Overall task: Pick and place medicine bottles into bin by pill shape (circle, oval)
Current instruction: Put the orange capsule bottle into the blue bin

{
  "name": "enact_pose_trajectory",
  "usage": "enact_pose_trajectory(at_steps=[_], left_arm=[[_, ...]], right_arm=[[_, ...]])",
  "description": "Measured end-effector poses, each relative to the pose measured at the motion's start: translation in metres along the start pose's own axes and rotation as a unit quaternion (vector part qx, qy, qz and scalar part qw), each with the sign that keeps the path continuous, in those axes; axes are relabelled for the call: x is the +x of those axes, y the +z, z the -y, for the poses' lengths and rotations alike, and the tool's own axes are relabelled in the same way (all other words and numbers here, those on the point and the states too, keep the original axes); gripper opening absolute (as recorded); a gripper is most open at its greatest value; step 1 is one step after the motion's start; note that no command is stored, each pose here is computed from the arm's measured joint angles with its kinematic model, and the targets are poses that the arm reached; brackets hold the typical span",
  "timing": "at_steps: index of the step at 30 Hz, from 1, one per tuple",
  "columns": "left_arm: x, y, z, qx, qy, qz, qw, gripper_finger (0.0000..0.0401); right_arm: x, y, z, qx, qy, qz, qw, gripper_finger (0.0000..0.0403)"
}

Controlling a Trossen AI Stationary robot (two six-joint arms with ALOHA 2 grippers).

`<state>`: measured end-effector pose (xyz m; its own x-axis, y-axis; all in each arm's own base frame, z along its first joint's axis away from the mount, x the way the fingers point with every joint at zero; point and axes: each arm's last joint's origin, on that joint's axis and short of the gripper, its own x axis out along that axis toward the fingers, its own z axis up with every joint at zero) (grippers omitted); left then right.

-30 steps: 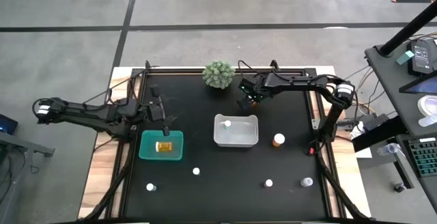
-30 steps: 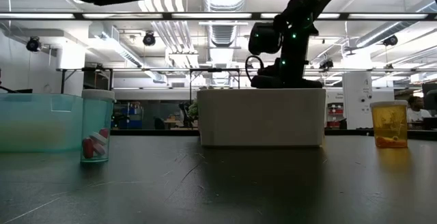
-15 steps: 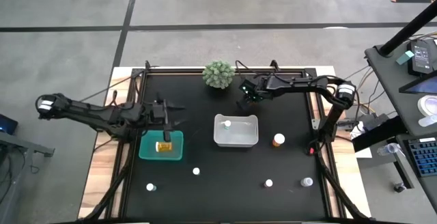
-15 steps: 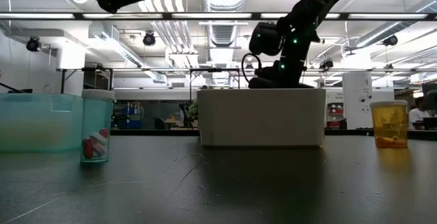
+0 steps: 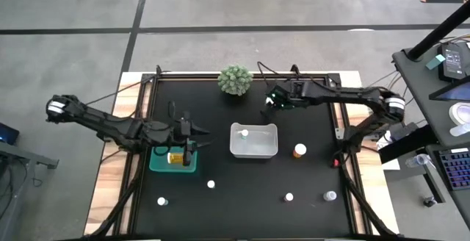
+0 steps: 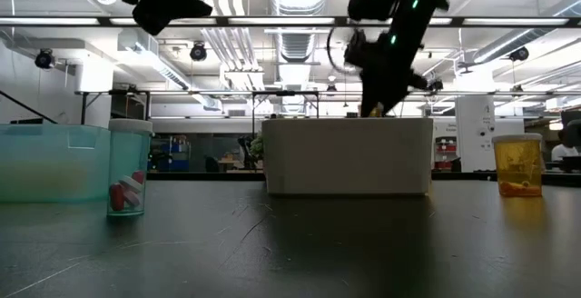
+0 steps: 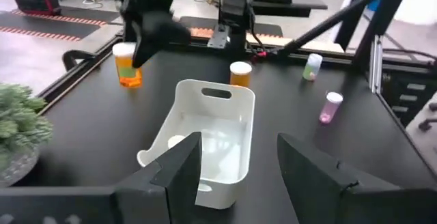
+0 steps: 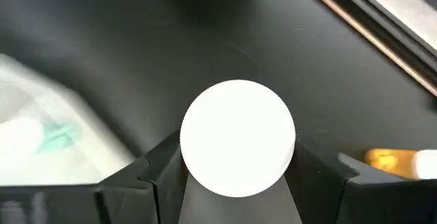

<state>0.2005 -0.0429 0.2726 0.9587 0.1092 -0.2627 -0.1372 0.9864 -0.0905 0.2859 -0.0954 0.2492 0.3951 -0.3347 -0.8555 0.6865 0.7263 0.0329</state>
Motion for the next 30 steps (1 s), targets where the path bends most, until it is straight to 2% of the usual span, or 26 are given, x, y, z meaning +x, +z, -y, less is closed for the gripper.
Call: enact_pose_trajectory(at_steps=[5,7,11,15,19,23,25,30], left_arm=[[0.004,0.011,0.007,-0.043,-0.024,0.000,0.999,0.0175],[0.006,0.008,0.012,-0.037,-0.044,-0.008,0.998,0.0175],[0.009,0.001,0.015,-0.031,-0.047,-0.027,0.998,0.0178],[0.009,-0.004,0.018,-0.023,-0.062,-0.049,0.997,0.0199],[0.010,-0.001,0.019,-0.031,-0.066,-0.028,0.997,0.0239],[0.020,-0.011,0.021,-0.016,-0.065,-0.036,0.997,0.0274],[0.027,-0.017,0.023,0.000,-0.063,-0.042,0.997,0.0283],[0.042,-0.026,0.027,0.035,-0.061,-0.055,0.996,0.0285]], right_arm=[[-0.040,-0.007,-0.029,-0.019,0.075,0.051,0.996,0.0201],[-0.055,-0.010,-0.042,-0.034,0.105,0.077,0.991,0.0201],[-0.073,-0.024,-0.075,-0.072,0.161,0.109,0.978,0.0201],[-0.075,-0.033,-0.101,-0.096,0.188,0.140,0.967,0.0201],[-0.073,-0.030,-0.117,-0.126,0.212,0.161,0.956,0.0201],[-0.066,-0.026,-0.131,-0.159,0.215,0.162,0.950,0.0201],[-0.060,-0.026,-0.139,-0.182,0.223,0.151,0.946,0.0201],[-0.057,-0.021,-0.154,-0.216,0.295,0.119,0.923,0.0201]])
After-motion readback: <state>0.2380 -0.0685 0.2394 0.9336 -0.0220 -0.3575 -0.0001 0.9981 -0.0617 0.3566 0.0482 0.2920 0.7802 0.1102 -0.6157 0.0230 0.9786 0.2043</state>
